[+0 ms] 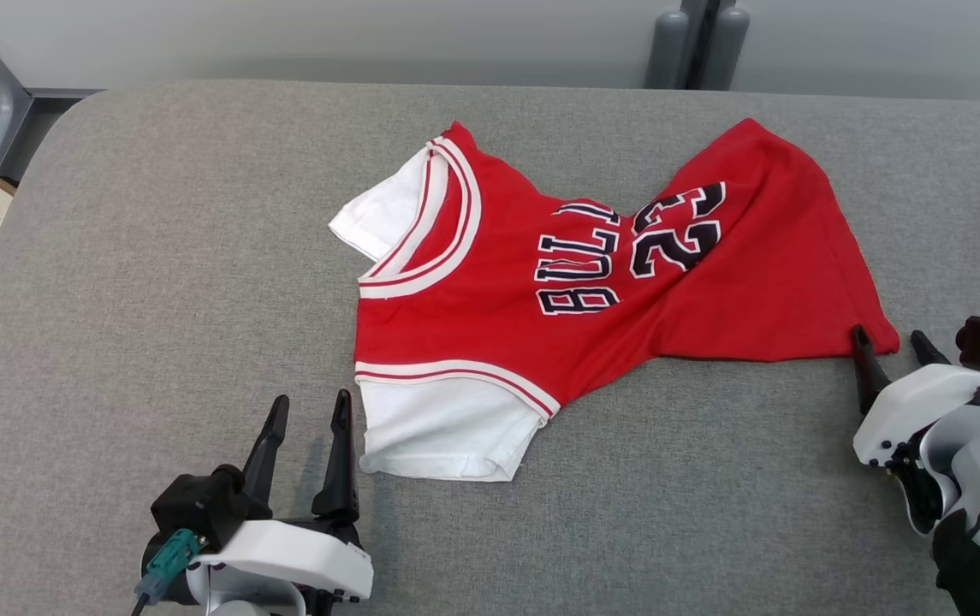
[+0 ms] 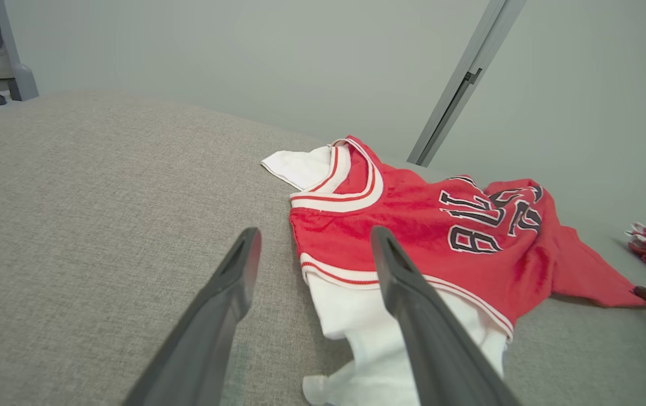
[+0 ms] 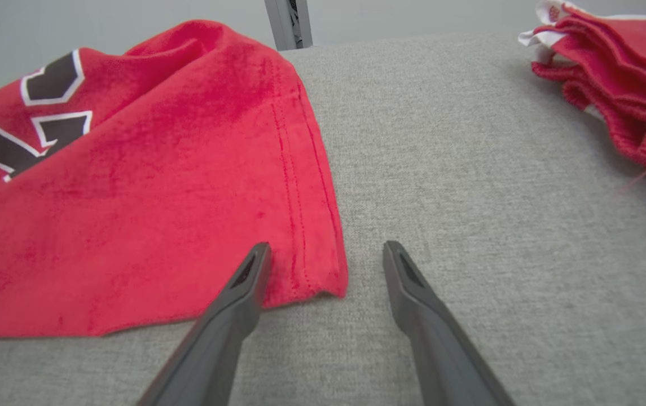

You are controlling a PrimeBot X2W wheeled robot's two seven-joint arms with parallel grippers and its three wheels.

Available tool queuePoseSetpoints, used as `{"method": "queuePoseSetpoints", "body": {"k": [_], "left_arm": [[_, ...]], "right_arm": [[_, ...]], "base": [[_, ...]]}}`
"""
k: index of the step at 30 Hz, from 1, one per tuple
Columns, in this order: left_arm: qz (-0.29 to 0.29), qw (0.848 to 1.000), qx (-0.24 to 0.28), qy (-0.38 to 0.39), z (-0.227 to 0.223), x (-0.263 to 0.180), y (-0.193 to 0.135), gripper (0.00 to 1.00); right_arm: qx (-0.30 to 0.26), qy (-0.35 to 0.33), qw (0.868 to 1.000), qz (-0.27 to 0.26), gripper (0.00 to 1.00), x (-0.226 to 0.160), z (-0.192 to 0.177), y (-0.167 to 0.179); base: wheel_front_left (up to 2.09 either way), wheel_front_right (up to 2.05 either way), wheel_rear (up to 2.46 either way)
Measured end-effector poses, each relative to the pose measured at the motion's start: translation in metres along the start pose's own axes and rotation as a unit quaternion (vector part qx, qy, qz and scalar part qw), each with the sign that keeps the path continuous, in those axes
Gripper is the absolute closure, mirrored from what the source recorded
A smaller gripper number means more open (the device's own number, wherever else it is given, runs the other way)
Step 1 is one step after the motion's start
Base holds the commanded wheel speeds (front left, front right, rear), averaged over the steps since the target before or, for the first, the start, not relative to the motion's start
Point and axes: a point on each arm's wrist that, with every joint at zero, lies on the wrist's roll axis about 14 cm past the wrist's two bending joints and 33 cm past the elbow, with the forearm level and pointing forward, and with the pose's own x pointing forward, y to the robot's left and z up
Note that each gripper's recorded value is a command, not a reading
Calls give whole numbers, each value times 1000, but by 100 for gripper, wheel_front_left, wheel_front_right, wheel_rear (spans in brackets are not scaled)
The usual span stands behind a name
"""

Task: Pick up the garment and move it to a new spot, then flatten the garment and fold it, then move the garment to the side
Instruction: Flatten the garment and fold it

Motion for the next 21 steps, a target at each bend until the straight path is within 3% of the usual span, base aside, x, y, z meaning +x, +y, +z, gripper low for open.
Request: {"method": "queuePoseSetpoints", "body": {"k": [3, 4, 5, 7, 9, 21], "left_arm": [[4, 1000, 0, 1, 0, 0, 3, 0], [5, 1000, 1, 1, 0, 0, 4, 0], [5, 1000, 1, 1, 0, 0, 4, 0], [6, 1000, 1, 2, -1, 0, 4, 0], [8, 1000, 2, 1, 0, 1, 5, 0], [-19, 1000, -3, 0, 0, 7, -13, 0]], "right_arm": [[3, 27, 1000, -3, 0, 4, -8, 2], [1, 33, 999, -1, 14, 5, -10, 4], [1, 37, 999, 1, 53, 6, -10, 6], [0, 40, 999, 4, 69, 7, -9, 9], [1, 41, 999, 4, 100, 7, -9, 11], [-2, 4, 1000, -11, 100, -12, 5, -7]], "base": [[0, 0, 0], [0, 0, 0], [0, 0, 0], [0, 0, 0], [0, 0, 0], [0, 0, 0]]}}
